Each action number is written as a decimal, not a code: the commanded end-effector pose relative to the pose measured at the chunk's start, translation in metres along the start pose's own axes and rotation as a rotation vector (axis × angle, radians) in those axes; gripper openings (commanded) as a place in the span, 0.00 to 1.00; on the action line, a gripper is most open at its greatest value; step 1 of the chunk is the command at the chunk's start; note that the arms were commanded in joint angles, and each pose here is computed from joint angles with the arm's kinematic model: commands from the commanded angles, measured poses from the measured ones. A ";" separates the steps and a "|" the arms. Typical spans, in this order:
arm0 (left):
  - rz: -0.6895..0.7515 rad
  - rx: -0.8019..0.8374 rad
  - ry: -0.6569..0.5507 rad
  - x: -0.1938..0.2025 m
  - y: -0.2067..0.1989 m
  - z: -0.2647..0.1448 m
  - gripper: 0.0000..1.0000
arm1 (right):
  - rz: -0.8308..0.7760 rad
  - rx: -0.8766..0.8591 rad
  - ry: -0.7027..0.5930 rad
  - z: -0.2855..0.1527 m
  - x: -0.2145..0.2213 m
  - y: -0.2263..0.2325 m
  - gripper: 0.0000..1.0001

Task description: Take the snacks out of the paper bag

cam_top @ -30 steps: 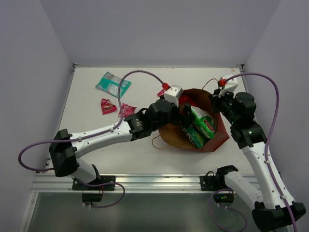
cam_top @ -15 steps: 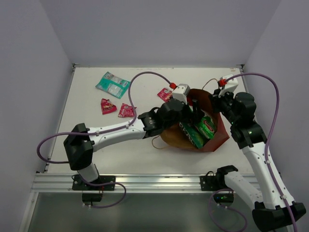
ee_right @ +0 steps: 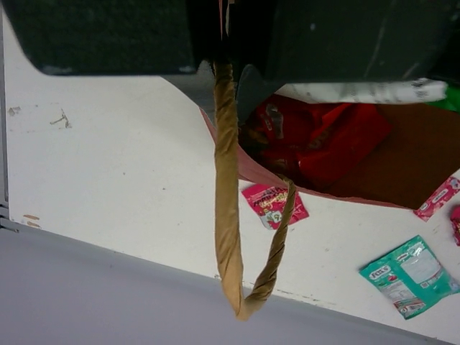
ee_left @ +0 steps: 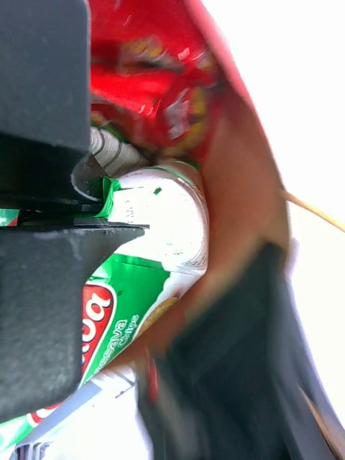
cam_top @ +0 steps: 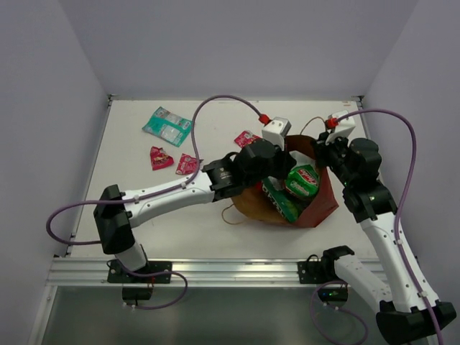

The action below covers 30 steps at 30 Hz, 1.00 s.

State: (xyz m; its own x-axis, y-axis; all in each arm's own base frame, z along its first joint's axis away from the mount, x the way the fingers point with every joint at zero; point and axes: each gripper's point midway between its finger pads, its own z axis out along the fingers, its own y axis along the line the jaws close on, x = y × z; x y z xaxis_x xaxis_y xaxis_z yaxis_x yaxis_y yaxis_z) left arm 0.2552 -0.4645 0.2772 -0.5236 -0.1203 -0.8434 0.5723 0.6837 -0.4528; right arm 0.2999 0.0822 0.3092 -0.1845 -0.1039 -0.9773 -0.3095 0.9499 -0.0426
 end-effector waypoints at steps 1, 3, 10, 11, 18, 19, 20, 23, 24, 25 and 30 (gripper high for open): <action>0.031 0.104 -0.393 -0.166 -0.050 -0.090 0.00 | 0.012 0.073 -0.125 -0.004 -0.033 -0.013 0.01; 0.055 0.111 -0.413 -0.181 -0.053 -0.107 0.00 | 0.013 0.080 -0.118 -0.003 -0.031 -0.014 0.01; 0.108 0.025 -0.593 -0.247 -0.037 -0.200 0.00 | 0.013 0.133 -0.102 -0.001 -0.026 -0.024 0.00; 0.114 -0.018 -0.610 -0.252 -0.028 -0.209 0.00 | 0.013 0.135 -0.100 -0.001 -0.025 -0.024 0.00; 0.188 -0.394 -0.681 -0.277 0.060 -0.266 0.00 | 0.013 0.126 -0.111 -0.002 -0.029 -0.022 0.00; 0.201 -0.430 -0.667 -0.273 0.073 -0.262 0.00 | 0.013 0.126 -0.111 -0.002 -0.030 -0.023 0.00; 0.200 -0.491 -0.681 -0.278 0.094 -0.265 0.00 | 0.011 0.125 -0.114 -0.003 -0.031 -0.022 0.00; 0.233 -0.570 -0.681 -0.277 0.131 -0.251 0.00 | 0.011 0.123 -0.114 -0.003 -0.032 -0.022 0.00; 0.280 -0.553 -0.650 -0.273 0.137 -0.233 0.00 | 0.011 0.119 -0.117 -0.003 -0.032 -0.021 0.00; 0.299 -0.553 -0.625 -0.267 0.146 -0.218 0.00 | 0.012 0.119 -0.118 -0.003 -0.032 -0.021 0.00; 0.311 -0.541 -0.631 -0.273 0.198 -0.147 0.00 | 0.010 0.107 -0.120 -0.002 -0.033 -0.019 0.00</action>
State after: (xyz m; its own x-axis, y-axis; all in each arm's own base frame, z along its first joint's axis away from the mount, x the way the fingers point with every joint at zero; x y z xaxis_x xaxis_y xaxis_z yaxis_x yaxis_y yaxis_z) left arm 0.3808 -0.1666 0.4639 0.0734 -0.1144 -0.9907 0.0765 0.9911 -0.1088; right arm 0.3054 0.0642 0.3012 -0.2085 -0.1039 -0.9725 -0.2085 0.9762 -0.0596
